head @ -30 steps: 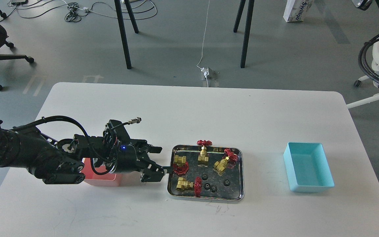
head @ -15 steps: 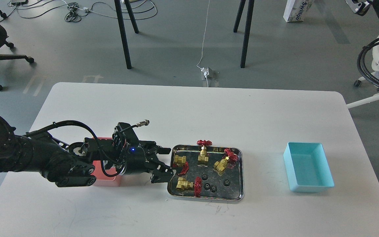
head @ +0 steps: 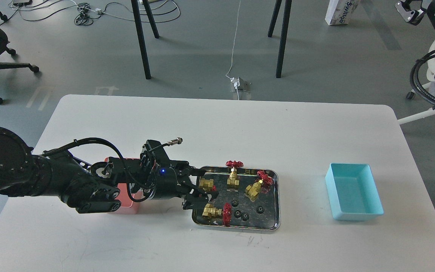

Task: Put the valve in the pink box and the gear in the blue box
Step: 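Reach the left gripper into the tray and grasp a brass valve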

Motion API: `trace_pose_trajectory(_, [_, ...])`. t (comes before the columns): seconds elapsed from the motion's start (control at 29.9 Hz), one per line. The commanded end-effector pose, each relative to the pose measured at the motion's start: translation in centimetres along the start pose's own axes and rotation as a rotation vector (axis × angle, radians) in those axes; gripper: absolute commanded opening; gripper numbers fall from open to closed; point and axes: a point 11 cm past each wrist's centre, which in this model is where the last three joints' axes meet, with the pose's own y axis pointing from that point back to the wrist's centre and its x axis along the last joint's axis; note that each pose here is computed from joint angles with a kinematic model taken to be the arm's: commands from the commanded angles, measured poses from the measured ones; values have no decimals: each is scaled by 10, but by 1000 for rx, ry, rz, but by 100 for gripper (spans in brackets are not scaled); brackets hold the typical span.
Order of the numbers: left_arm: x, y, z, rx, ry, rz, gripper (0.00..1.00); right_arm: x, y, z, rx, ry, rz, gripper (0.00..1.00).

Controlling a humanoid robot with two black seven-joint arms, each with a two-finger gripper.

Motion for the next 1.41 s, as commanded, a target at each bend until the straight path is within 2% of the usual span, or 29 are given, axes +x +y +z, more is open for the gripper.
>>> trace_pose_trajectory(0.0, [0,0,-1,2,0,0,87,0,0,2,-3,0,7,99])
trace_pose_trajectory(0.23, [-2,-6,-3,10,-16,-1,83,4,2,6,-12,0,17,99])
trace_pose_trajectory(0.7, [-3,-10,2,-2,-14,-1,66,9,5,7,-15,3,27,99])
trace_pose_trajectory(1.37, [-20,-9,-6,32,-2,-9,58,10,6,7,-15,4,28,99])
